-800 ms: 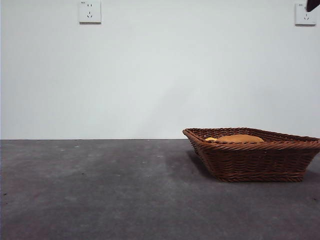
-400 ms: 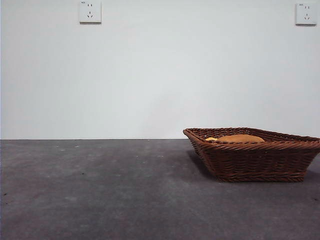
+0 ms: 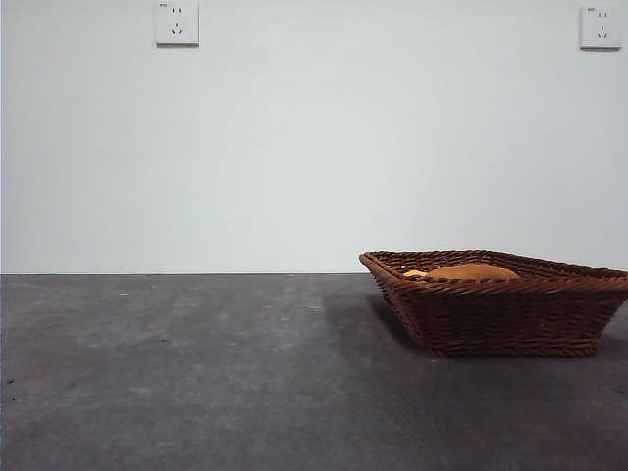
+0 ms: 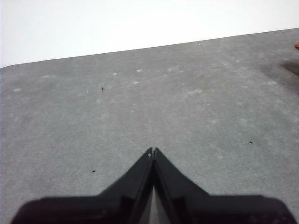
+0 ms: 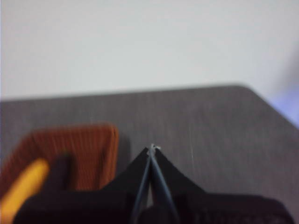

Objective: Help me put the vegetables on the table into the basket

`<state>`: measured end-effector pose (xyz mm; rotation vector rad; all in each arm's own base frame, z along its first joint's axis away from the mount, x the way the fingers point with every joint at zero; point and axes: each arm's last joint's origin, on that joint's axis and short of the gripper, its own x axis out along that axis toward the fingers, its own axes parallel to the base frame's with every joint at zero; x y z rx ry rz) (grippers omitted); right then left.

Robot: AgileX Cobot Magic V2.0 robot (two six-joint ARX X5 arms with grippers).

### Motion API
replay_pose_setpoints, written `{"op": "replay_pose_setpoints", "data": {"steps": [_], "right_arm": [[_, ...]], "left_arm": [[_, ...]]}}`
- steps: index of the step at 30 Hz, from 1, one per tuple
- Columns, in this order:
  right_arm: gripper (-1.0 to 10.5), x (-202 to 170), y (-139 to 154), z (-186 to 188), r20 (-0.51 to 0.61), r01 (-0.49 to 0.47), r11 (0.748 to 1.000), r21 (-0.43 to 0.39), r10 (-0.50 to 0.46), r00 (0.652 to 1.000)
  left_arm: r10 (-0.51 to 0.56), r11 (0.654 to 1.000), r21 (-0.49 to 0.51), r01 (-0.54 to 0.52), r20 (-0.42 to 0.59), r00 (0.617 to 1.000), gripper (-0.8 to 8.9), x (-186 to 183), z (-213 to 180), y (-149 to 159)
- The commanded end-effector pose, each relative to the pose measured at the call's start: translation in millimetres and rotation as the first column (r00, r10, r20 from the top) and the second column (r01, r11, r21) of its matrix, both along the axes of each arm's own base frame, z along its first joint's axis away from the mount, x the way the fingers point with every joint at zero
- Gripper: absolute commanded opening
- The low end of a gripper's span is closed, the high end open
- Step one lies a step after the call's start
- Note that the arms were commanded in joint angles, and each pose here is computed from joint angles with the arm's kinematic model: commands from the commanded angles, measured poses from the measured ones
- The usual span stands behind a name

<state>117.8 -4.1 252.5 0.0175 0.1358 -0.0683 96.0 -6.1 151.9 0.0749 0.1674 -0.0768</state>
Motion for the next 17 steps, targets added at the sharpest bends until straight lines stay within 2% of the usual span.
{"op": "replay_pose_setpoints", "data": {"steps": [1, 6, 15, 17], "right_arm": [[0.0, -7, -1, -46, -0.054, 0.012, 1.0, 0.008, -0.012, 0.998], [0.0, -17, -1, -87, -0.1, 0.01, 1.0, 0.011, -0.008, 0.995], [0.0, -21, -1, -105, -0.168, 0.01, 1.0, 0.014, -0.007, 0.986], [0.0, -21, -1, -105, -0.131, 0.01, 1.0, 0.012, -0.008, 0.991]], "left_arm": [[0.004, 1.0, 0.012, -0.004, -0.003, 1.0, -0.04, 1, -3, 0], [0.004, 1.0, 0.012, -0.004, -0.003, 1.0, -0.04, 1, -3, 0], [0.004, 1.0, 0.012, -0.004, -0.003, 1.0, -0.04, 1, -3, 0], [0.004, 1.0, 0.012, -0.004, -0.003, 1.0, -0.04, 1, -3, 0]]}}
